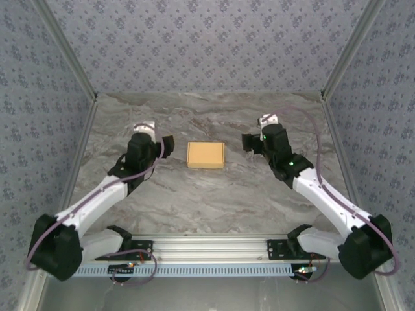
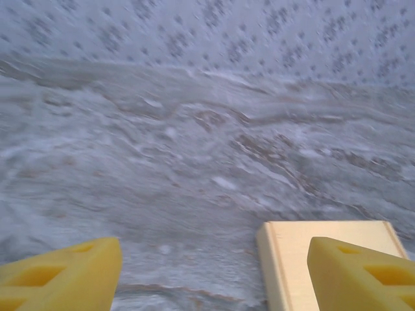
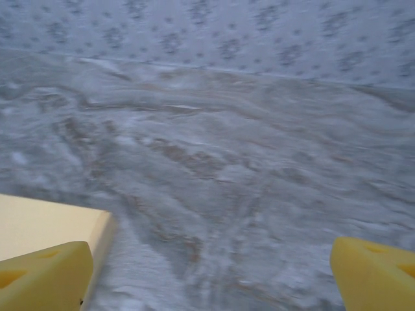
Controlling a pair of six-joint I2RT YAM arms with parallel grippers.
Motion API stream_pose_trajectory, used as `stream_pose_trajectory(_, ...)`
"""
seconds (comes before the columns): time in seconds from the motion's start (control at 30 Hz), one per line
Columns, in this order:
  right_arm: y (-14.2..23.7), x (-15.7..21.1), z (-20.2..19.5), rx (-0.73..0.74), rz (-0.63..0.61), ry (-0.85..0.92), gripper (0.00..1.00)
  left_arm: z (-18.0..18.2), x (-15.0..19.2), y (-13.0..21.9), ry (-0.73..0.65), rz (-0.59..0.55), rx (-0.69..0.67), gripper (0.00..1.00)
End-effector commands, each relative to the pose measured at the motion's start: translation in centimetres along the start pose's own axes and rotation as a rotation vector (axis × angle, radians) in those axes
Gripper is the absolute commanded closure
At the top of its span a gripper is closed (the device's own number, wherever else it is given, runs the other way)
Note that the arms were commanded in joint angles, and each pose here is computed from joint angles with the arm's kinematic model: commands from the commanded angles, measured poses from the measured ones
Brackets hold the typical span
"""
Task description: Fold the paper box
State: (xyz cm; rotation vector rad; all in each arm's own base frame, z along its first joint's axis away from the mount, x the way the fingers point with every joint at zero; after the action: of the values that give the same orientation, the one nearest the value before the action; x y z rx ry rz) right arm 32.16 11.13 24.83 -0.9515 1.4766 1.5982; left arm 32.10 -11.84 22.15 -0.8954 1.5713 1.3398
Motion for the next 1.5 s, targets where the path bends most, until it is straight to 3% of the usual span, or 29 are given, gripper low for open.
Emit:
stream_pose_trajectory(0.0, 1.1, 0.4, -3.9, 0.200, -0.032, 0.057, 0.02, 3.4, -0.4, 1.7, -0.045, -0.085, -0.157, 0.21)
stream_pose_trajectory(0.13, 2.1, 0.5, -6.5, 0.298, -0.075, 0.022, 0.01, 6.4, 0.2, 3.3, -0.011, -0.121, -0.231, 0.16)
stream_pose_trajectory(0.4, 1.9, 3.7, -12.6, 0.457, -0.107, -0.192, 0.01, 11.8, 2.7, 3.4, 0.051, -0.055, -0.400, 0.01)
stream_pose_trajectory(0.57, 0.4, 6.1, -15.5, 0.535, -0.084, -0.291, 0.01, 15.0, 4.1, 2.7, 0.091, -0.035, -0.517, 0.01)
stream_pose_trajectory(0.83, -3.9, 9.1, -15.1, 0.486, -0.077, -0.150, 0.01, 14.9, 5.8, -2.4, -0.108, 0.039, -0.401, 0.01)
stream_pose_trajectory(1.0, -6.2, 10.1, -14.5, 0.456, -0.057, -0.073, 0.01, 14.3, 7.8, -5.1, -0.106, 0.031, -0.313, 0.01)
stream_pose_trajectory(1.1, -6.2, 9.4, -13.8, 0.392, -0.169, -0.053, 0.01, 14.5, 8.4, -6.0, -0.103, 0.031, -0.295, 0.01)
stream_pose_trajectory(1.17, -6.6, 10.0, -13.7, 0.366, -0.167, -0.052, 0.01, 14.7, 9.3, -6.8, -0.090, 0.022, -0.273, 0.01)
stream_pose_trajectory(1.47, -7.8, 10.1, -13.4, 0.303, -0.158, -0.022, 0.01, 14.2, 9.5, -6.8, -0.097, 0.021, -0.221, 0.01)
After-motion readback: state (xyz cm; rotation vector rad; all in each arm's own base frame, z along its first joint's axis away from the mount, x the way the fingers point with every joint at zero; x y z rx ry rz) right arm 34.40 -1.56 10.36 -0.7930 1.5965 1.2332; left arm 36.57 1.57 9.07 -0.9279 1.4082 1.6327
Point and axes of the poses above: each hand's point on the last joint's axis, 136 mm out from that joint toward the fingers, its own y axis back along the fingers, its own z axis along the line the jaws close on, x = y × z, the point moved 3 cm from there along y, back along the fingers, and after that the axes turned 8 degrees about -y, right-handed, at the moved point
